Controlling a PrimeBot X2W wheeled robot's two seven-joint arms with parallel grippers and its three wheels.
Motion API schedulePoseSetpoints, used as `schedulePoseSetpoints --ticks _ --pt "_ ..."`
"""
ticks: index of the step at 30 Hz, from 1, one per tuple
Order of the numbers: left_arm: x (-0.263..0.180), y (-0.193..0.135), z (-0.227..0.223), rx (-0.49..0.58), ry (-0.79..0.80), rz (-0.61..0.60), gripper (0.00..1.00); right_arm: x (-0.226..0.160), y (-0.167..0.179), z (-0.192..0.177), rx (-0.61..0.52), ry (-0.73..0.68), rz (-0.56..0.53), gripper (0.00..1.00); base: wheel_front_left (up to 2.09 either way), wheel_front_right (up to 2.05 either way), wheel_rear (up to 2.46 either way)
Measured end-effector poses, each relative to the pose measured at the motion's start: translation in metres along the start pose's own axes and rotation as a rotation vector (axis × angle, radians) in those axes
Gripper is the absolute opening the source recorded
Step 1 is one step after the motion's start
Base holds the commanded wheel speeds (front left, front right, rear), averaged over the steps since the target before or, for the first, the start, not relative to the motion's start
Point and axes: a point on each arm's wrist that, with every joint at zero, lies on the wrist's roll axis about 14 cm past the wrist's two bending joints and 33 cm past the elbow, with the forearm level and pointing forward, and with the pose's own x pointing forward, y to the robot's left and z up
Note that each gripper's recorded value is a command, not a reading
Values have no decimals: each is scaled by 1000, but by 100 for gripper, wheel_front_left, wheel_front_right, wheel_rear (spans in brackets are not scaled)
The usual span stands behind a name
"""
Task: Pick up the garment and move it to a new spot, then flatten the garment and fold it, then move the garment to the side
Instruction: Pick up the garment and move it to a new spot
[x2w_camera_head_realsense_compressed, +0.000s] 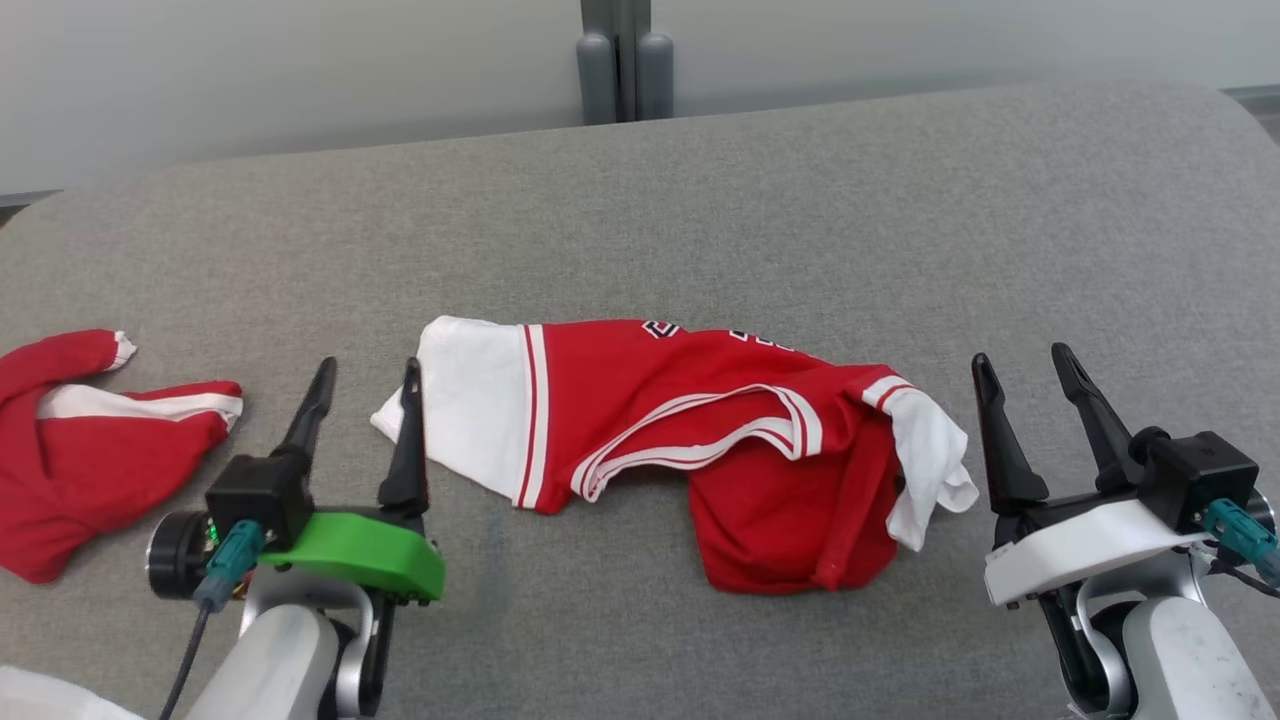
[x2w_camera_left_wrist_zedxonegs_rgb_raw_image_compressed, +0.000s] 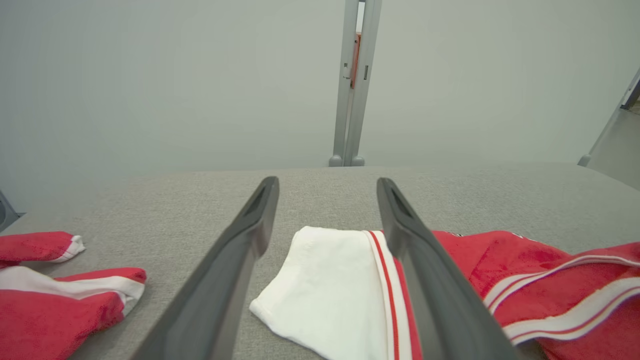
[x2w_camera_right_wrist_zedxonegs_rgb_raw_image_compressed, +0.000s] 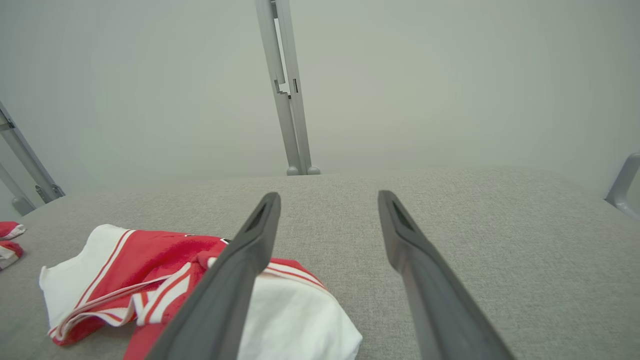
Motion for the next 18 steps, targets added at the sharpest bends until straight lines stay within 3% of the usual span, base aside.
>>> schedulePoseSetpoints --ticks 7,18 --pt "-33 40 15 25 -33 116 100 -7 15 9 -1 -9 39 100 0 0 0" --pt "-57 31 12 28 -29 86 100 -33 12 10 -2 8 16 100 0 0 0"
